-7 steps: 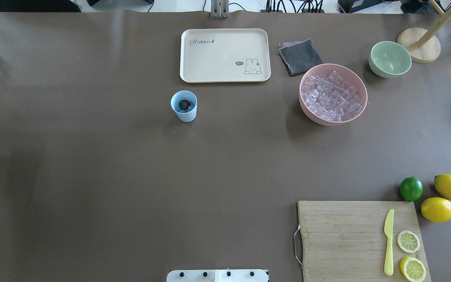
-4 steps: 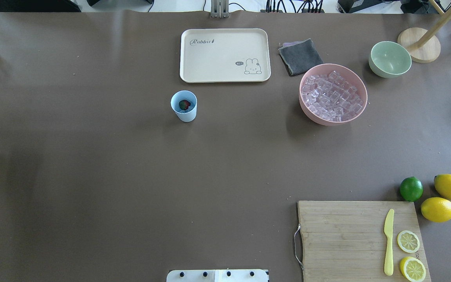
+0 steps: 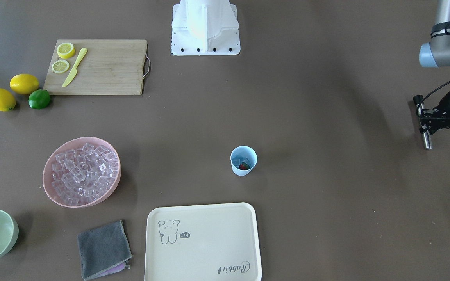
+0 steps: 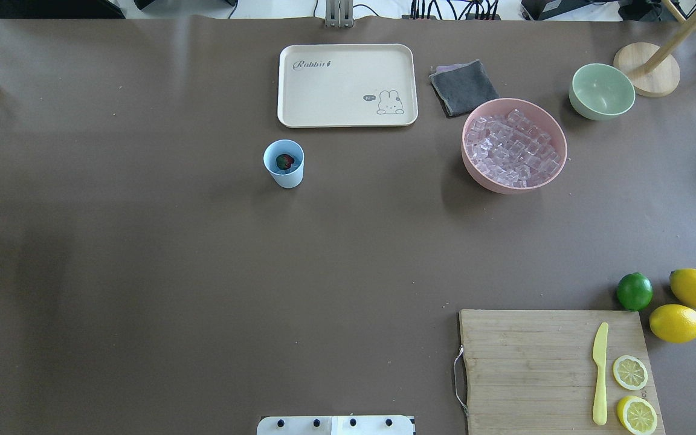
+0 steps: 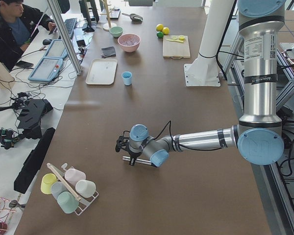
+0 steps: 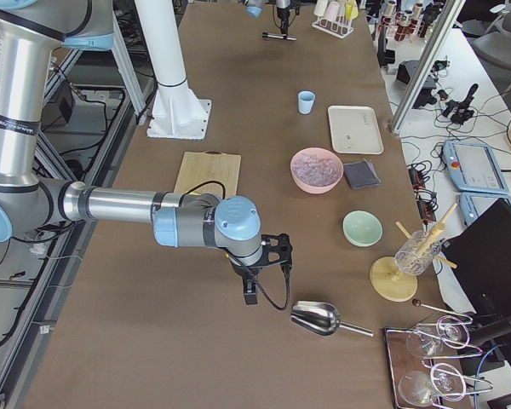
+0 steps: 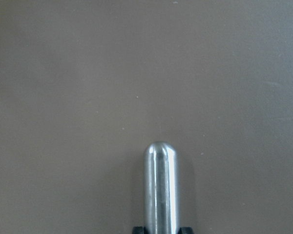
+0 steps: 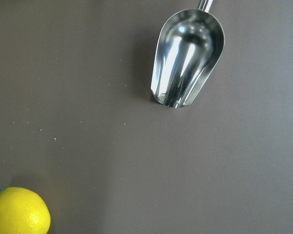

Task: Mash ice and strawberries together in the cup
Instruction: 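Grasp the metal pestle rod upright with the left gripper, then lift the pestle with the left gripper and carry it over the cup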

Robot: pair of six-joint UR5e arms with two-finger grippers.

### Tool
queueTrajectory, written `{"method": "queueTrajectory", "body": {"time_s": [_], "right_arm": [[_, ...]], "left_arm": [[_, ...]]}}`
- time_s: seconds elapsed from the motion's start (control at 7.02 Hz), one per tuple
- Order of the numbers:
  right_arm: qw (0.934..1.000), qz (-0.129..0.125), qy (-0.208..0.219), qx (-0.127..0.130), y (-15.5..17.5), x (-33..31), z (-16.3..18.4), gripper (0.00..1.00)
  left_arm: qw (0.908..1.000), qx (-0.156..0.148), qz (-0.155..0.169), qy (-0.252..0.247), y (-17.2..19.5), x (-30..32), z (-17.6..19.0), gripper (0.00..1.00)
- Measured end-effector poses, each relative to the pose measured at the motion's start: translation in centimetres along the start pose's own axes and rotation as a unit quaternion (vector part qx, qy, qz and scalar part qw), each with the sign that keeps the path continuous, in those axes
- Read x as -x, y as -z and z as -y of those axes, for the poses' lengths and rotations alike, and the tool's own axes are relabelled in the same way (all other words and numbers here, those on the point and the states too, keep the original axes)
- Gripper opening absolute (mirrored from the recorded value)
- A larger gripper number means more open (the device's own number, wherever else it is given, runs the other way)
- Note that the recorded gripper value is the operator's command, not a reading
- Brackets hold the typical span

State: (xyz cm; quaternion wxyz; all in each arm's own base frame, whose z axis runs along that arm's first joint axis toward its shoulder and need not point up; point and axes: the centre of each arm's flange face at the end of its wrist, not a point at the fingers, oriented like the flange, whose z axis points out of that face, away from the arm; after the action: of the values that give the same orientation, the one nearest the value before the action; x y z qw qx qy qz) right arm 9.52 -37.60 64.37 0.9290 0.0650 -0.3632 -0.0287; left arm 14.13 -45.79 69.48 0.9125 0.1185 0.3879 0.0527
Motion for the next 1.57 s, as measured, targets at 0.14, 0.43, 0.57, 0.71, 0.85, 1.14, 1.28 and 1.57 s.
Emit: {"method": "queueTrajectory", "body": {"time_s": [0.14,0.43,0.57,0.71,0.85,1.14,1.28,1.57], "right_arm": [[1.0000,0.001,0.000,-0.002,0.2,0.1,0.0,1.00],[1.0000,0.003,0.003,-0.006,0.6,0.4,-0.1,1.00],[0.9999,0.004,0.004,-0.009,0.9,0.7,-0.2,1.00],[0.9999,0.005,0.005,-0.011,1.2,0.9,-0.4,1.00],[0.9999,0.006,0.005,-0.012,1.2,1.0,-0.5,1.00],[0.9999,0.005,0.008,-0.014,1.5,1.3,-0.4,1.00],[0.9998,0.003,0.009,-0.015,1.6,1.3,-0.3,1.00],[0.9998,0.002,0.009,-0.015,1.6,1.3,-0.4,1.00]], "left_arm": [[0.9997,-0.014,-0.019,-0.012,1.5,-1.8,1.4,0.00],[0.9944,-0.088,-0.034,-0.046,5.8,-7.2,7.8,0.00],[0.9895,-0.134,-0.029,-0.047,7.7,-9.9,11.6,0.00],[0.9830,-0.180,-0.020,-0.028,9.6,-12.5,15.1,0.00],[0.9750,-0.222,-0.012,-0.005,11.6,-15.0,18.2,0.00],[0.9591,-0.279,0.005,0.050,17.9,-21.5,22.9,0.00],[0.9521,-0.298,0.011,0.069,20.7,-23.7,23.5,0.00],[0.9336,-0.340,-0.008,0.113,22.7,-29.4,23.9,0.00]]}}
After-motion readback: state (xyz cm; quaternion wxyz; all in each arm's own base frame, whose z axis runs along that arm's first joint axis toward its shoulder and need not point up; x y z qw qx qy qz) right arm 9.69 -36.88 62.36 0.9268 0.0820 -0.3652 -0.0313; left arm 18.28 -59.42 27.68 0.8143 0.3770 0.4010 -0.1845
